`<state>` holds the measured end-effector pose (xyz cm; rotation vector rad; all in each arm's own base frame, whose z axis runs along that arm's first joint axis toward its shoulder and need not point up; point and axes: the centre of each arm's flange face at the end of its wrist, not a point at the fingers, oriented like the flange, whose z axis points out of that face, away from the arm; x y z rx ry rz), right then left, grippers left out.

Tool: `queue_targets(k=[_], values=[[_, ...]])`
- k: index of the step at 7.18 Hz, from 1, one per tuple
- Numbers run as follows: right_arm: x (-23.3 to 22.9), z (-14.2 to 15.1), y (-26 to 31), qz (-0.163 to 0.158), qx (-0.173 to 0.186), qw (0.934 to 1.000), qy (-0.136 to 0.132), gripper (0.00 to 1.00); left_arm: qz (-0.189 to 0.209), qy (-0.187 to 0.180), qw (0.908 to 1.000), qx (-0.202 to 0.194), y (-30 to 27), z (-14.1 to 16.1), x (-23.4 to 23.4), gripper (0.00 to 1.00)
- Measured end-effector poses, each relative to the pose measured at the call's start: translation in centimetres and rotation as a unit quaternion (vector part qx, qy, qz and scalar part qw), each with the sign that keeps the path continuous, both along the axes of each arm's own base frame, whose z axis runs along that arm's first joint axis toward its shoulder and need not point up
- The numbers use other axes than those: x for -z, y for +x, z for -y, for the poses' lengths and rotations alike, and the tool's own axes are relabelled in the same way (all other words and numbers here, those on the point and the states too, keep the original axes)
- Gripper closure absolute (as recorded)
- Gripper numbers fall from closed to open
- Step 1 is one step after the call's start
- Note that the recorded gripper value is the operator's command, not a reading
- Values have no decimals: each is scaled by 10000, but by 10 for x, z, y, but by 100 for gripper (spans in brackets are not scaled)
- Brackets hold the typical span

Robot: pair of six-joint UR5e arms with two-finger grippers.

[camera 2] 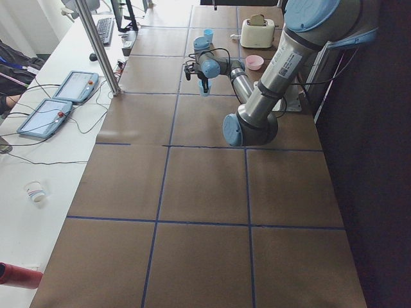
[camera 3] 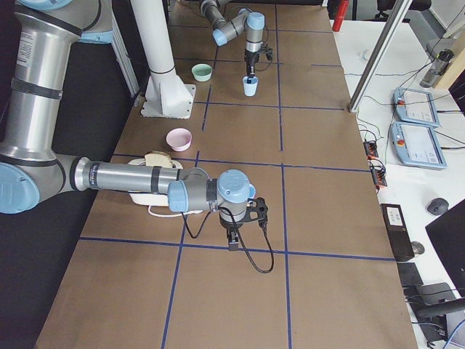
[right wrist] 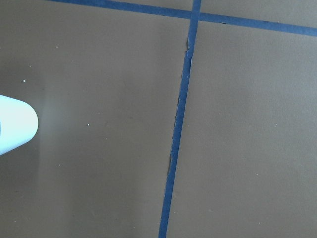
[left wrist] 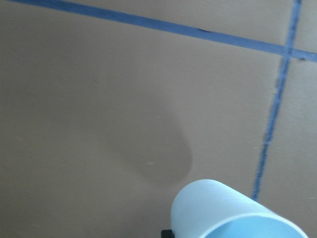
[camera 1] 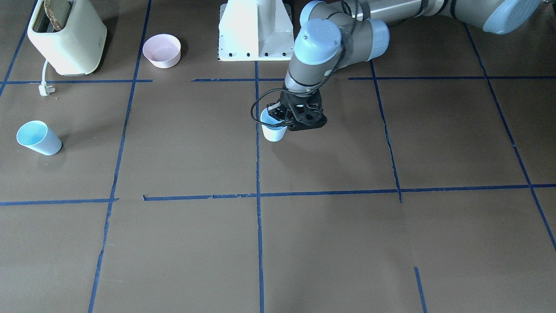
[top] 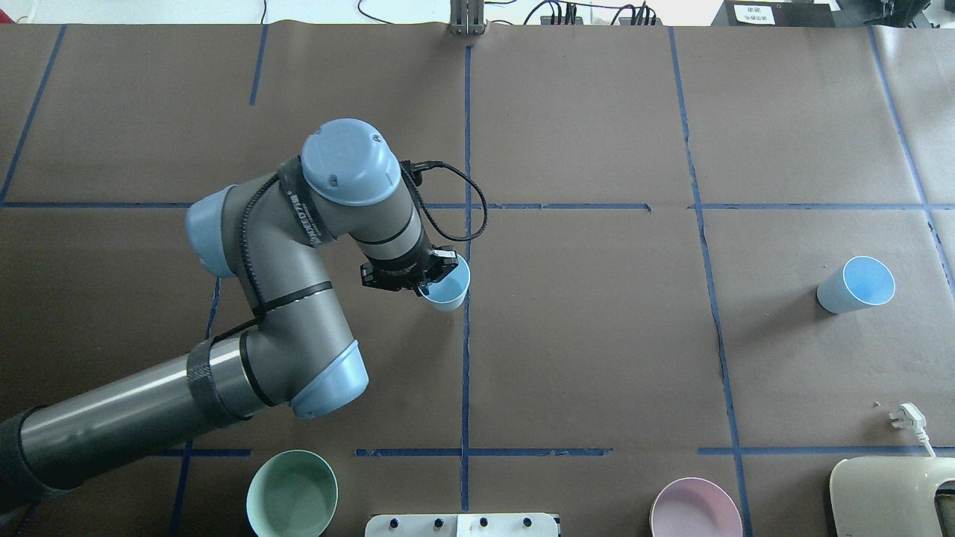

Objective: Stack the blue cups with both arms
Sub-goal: 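Carry the held blue cup with the left gripper to the table center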

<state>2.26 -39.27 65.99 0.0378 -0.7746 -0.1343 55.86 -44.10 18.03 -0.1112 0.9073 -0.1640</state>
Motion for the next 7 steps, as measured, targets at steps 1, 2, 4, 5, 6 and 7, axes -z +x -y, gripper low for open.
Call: queue_targets(k=[1, 2, 4, 5, 6, 7], values=[[-1, 0, 0, 0, 1, 10000, -6, 0, 63, -8, 10000, 1, 19, -6, 2, 58], [-1, 0, 0, 2, 0, 10000, -6, 0, 81, -1, 10000, -12, 28, -9, 0, 8], [0, 0, 0, 3, -2, 10000, 2, 0, 47, 68, 10000, -35, 35, -9, -2, 0], [0, 0, 0, 4, -2, 10000, 5, 0, 20, 138, 9999, -47, 32, -8, 1, 0], [0, 0, 0, 7, 0, 10000, 8, 0, 3, 235, 9997, -68, 20, -3, 5, 0], [0, 0, 0, 9, 3, 10000, 13, 0, 19, 339, 9993, -153, -4, 5, 7, 0]])
